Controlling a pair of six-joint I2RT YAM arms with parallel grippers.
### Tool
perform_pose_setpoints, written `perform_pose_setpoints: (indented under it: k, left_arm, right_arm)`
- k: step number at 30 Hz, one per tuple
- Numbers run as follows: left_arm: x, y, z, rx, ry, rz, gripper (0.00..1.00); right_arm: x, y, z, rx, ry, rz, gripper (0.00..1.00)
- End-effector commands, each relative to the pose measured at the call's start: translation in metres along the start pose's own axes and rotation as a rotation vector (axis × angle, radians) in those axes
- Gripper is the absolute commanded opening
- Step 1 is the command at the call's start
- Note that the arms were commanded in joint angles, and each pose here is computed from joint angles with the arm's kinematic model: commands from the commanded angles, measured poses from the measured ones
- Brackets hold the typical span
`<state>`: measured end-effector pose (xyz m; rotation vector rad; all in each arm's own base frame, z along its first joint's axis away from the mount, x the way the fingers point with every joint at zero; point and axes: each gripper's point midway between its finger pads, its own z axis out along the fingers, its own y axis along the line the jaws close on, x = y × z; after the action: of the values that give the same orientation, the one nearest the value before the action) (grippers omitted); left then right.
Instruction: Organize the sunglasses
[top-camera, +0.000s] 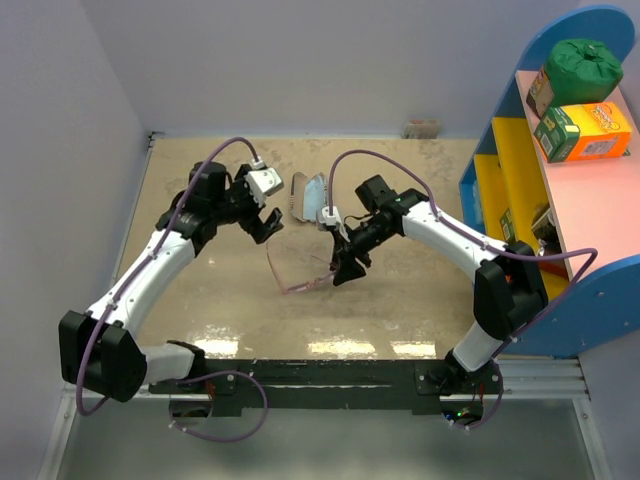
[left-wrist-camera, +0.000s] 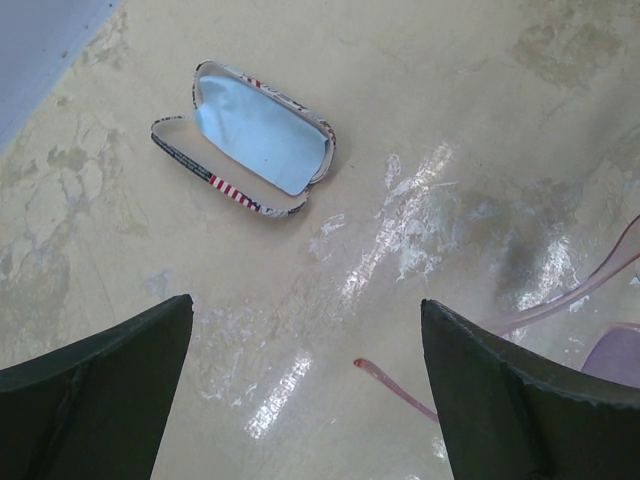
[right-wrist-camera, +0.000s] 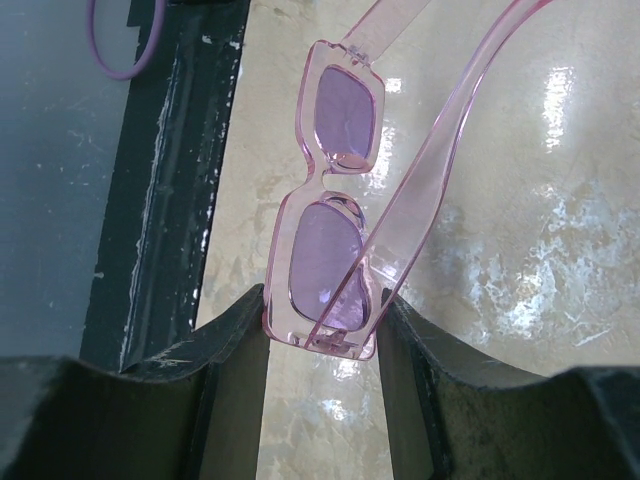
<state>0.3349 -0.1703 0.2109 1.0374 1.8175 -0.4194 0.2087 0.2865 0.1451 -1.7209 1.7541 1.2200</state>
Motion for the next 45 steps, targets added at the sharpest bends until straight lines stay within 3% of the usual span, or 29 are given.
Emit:
perform_pose_setpoints:
  k: [1, 15, 35, 45]
  left_arm:
    - [-0.030, 0.000, 0.006, 0.014, -0.059, 0.031, 1.00]
    - [-0.014, -0.055, 0.029, 0.215, -0.022, 0.072, 1.00]
    - [0.014, -0.111, 0.029, 0.458, 0.058, 0.124, 1.00]
    - [0.012, -0.110, 0.030, 0.446, 0.064, 0.130, 1.00]
  right_arm:
    - [-0.013, 0.009, -0.003, -0.039, -0.037, -0.054, 0.24]
    - [-0.013, 0.025, -0.002, -0.148, -0.047, -0.053, 0.24]
    - [-0.018, 0.002, -0.014, -0.062, -0.087, -0.014, 0.25]
    - [-0.015, -0.009, -0.015, -0.017, -0.088, 0.021, 0.21]
